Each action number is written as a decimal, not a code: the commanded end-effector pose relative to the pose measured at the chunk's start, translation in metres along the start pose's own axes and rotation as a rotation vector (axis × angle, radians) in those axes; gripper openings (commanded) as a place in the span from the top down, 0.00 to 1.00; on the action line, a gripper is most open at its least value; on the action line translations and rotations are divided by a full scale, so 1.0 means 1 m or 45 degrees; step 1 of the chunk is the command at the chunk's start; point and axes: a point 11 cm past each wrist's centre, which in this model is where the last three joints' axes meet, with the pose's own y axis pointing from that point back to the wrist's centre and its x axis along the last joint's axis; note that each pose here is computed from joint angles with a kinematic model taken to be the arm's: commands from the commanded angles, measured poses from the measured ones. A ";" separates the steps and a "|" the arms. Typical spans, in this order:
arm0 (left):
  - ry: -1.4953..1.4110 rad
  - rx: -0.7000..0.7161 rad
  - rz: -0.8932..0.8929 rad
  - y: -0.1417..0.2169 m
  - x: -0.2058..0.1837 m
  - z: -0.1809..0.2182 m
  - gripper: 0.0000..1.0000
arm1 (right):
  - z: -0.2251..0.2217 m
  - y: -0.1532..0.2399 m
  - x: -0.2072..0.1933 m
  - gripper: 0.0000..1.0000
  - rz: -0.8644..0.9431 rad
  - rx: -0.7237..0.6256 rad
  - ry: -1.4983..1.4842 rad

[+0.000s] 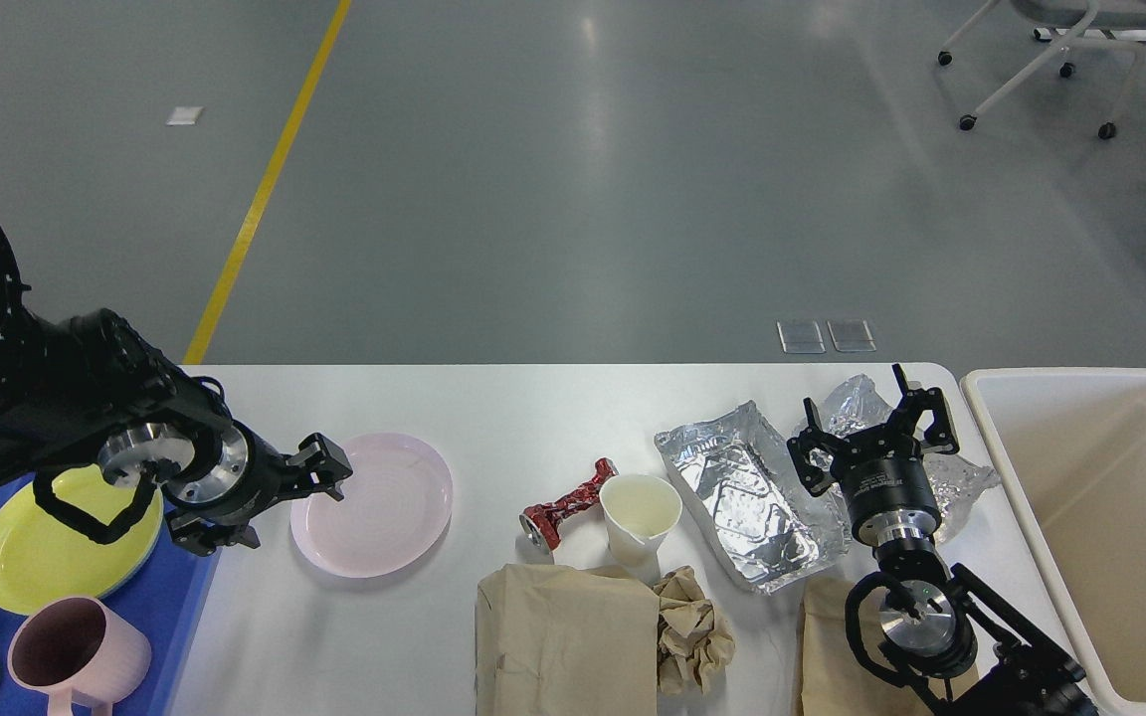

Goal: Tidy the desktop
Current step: 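Grasp the edge of the pink plate with the left gripper, then lift the pink plate and carry it over the blue tray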

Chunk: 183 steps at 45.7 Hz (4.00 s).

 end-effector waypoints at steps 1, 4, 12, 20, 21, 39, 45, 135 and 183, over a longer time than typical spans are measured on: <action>0.052 -0.006 -0.034 -0.020 -0.017 -0.012 0.05 | 0.000 0.000 0.000 0.00 -0.002 0.000 -0.001; 0.065 -0.005 -0.043 -0.027 -0.018 -0.016 0.04 | 0.000 0.000 0.000 0.00 -0.002 0.000 -0.001; 0.103 -0.032 -0.002 -0.042 -0.013 -0.016 0.06 | 0.000 0.000 0.000 0.00 0.002 0.000 0.001; 0.241 -0.025 0.107 -0.060 -0.017 -0.026 0.09 | 0.000 0.000 0.000 0.00 -0.002 0.000 -0.001; 0.261 -0.009 0.120 -0.063 -0.017 -0.030 0.09 | 0.000 0.000 0.000 0.00 0.000 0.000 0.000; 0.366 0.071 0.178 -0.077 -0.005 -0.032 0.18 | 0.000 0.000 0.000 0.00 0.000 0.000 0.000; 0.344 0.040 0.181 -0.076 -0.002 -0.029 0.31 | 0.000 0.000 0.000 0.00 0.002 0.000 0.000; 0.293 -0.047 -0.088 -0.090 -0.031 -0.024 1.00 | 0.000 0.000 0.000 0.00 0.000 0.000 0.000; 0.266 -0.127 -0.187 0.065 0.026 -0.019 1.00 | 0.000 0.000 0.000 0.00 0.002 0.000 0.000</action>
